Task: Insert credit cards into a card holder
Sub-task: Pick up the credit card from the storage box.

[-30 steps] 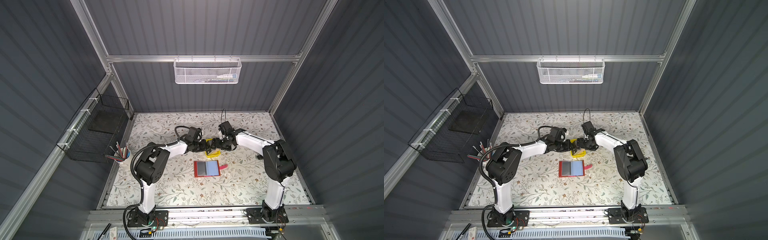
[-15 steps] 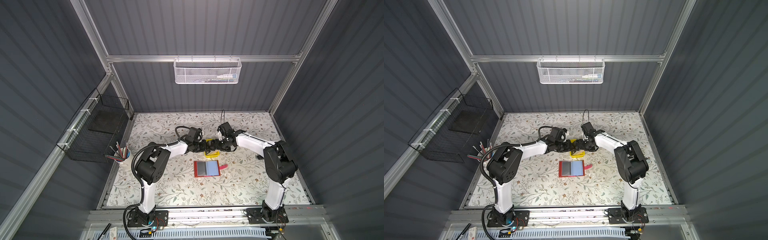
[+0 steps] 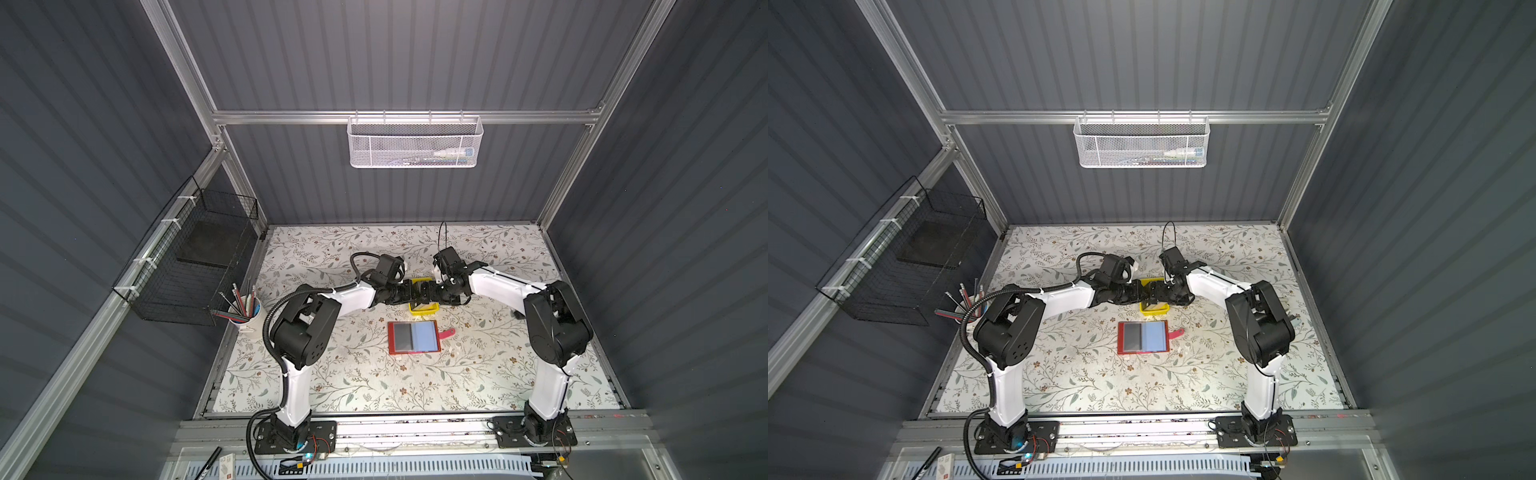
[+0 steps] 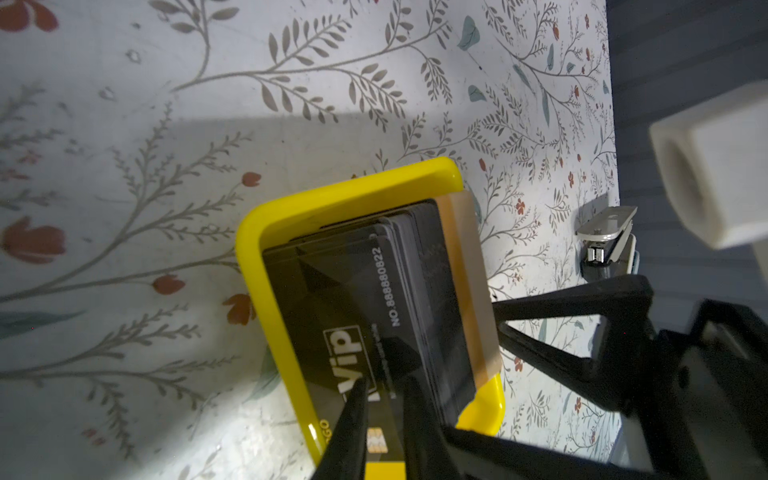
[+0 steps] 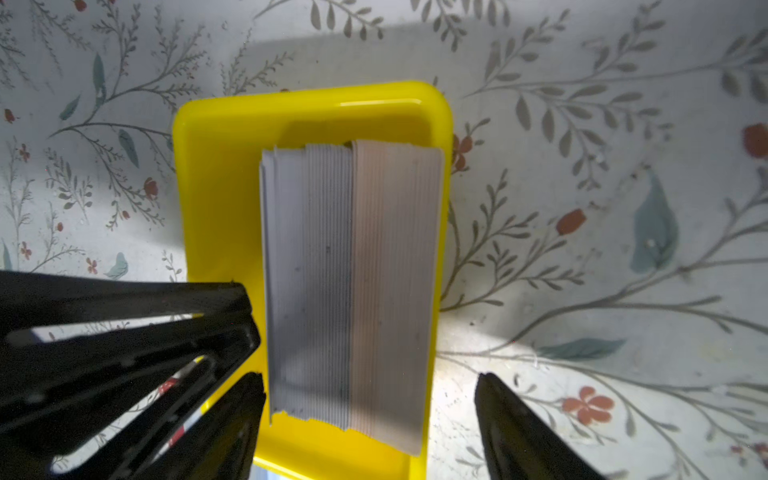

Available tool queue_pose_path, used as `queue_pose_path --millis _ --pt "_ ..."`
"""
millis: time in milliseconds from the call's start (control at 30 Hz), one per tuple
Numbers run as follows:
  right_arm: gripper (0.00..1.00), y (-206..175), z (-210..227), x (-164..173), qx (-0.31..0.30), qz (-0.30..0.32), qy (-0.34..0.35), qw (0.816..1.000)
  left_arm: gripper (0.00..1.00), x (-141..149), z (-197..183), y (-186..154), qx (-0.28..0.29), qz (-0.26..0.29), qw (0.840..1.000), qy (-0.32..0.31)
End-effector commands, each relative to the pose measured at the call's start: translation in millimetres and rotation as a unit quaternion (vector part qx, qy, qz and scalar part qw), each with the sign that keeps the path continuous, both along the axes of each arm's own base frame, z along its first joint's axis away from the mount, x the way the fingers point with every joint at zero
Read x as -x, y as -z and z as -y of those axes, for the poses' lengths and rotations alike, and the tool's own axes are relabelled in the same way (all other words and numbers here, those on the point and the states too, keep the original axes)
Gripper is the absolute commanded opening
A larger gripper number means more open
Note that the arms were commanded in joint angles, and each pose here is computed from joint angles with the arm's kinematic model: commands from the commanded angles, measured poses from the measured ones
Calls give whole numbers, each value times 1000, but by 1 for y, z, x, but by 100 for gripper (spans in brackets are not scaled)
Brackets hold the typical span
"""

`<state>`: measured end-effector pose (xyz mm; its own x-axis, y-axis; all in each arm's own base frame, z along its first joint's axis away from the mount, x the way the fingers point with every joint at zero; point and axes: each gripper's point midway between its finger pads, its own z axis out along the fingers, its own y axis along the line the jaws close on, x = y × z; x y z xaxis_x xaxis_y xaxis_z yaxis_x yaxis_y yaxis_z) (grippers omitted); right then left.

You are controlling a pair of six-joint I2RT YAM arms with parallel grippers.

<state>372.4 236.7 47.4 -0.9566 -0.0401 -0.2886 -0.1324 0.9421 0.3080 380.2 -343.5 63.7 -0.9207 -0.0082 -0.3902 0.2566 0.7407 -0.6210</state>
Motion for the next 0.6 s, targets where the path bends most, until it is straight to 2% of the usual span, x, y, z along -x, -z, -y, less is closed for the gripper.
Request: queue_pose_path --millis 0,567 --pt "82 9 7 -1 20 -13 11 1000 19 -1 -1 2 0 -8 1000 1" --pt "82 -10 21 -20 22 8 17 1000 18 4 -4 16 -10 -24 1000 0"
